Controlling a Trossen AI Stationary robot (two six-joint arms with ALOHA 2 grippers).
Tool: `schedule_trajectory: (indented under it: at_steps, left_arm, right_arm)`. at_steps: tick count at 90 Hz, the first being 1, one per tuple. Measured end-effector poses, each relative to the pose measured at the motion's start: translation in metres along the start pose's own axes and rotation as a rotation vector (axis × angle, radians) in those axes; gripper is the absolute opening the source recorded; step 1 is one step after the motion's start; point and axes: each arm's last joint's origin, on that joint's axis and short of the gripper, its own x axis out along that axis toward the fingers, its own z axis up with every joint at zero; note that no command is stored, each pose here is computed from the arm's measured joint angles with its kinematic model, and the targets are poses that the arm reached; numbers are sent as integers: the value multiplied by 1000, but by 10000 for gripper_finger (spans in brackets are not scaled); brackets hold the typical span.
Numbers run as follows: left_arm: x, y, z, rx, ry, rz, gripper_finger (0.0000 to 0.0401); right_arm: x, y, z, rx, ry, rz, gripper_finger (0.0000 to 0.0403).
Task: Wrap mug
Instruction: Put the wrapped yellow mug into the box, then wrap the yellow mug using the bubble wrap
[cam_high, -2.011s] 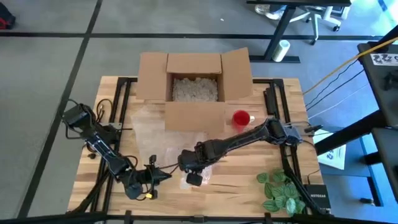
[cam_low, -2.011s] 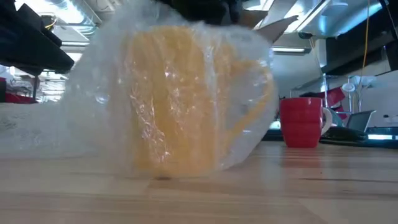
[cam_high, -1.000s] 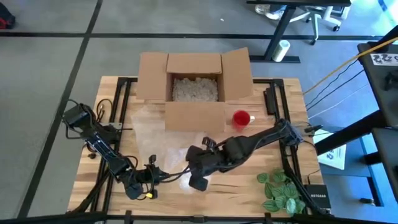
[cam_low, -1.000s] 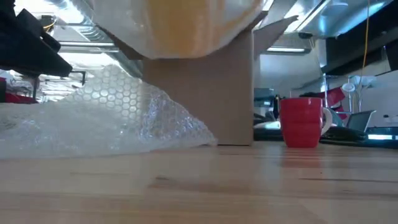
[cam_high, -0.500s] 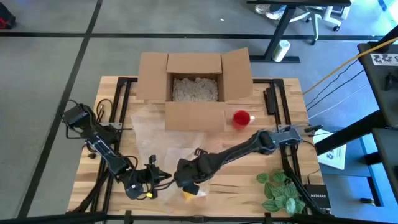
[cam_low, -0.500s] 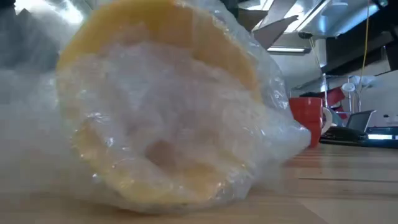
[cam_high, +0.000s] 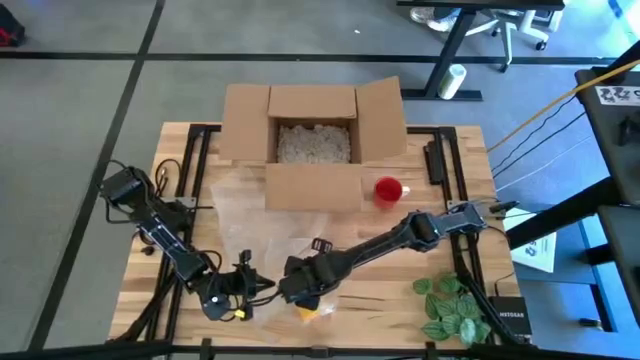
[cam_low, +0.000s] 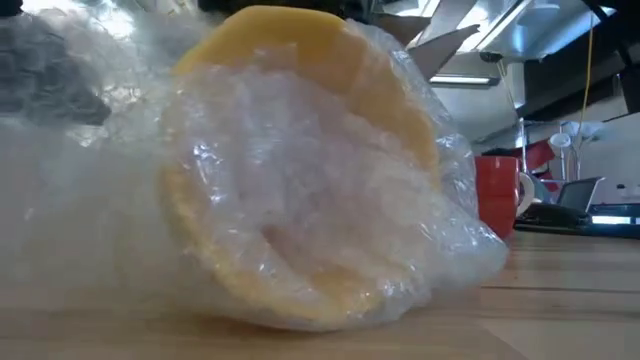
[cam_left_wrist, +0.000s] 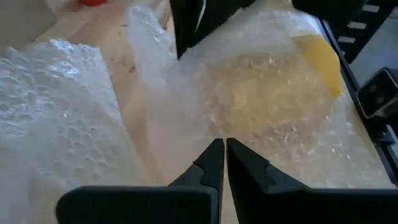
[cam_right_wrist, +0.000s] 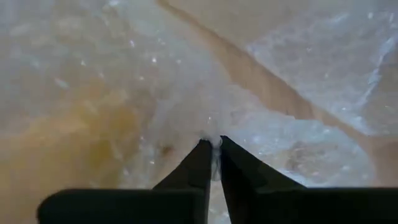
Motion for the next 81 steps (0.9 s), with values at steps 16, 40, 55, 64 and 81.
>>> schedule_trajectory:
  at_steps: [16,40,55,64,81]
  left_arm:
    - [0,0,0,5,8,-10,0]
    - [0,0,0,6,8,-10,0]
    - [0,0,0,8,11,-13,0]
    - [0,0,-1,11,25,-21,0]
    - [0,0,-2,8,30,-22,0]
  right_arm:
    - [0,0,0,-13,-3,0,86]
    - [-1,-4,1,-2,-52,-99,134]
    - [-8,-6,5,20,-157,-170,136]
    - [-13,-7,8,28,-201,-184,136]
    - [-12,-8,13,49,-239,-179,136]
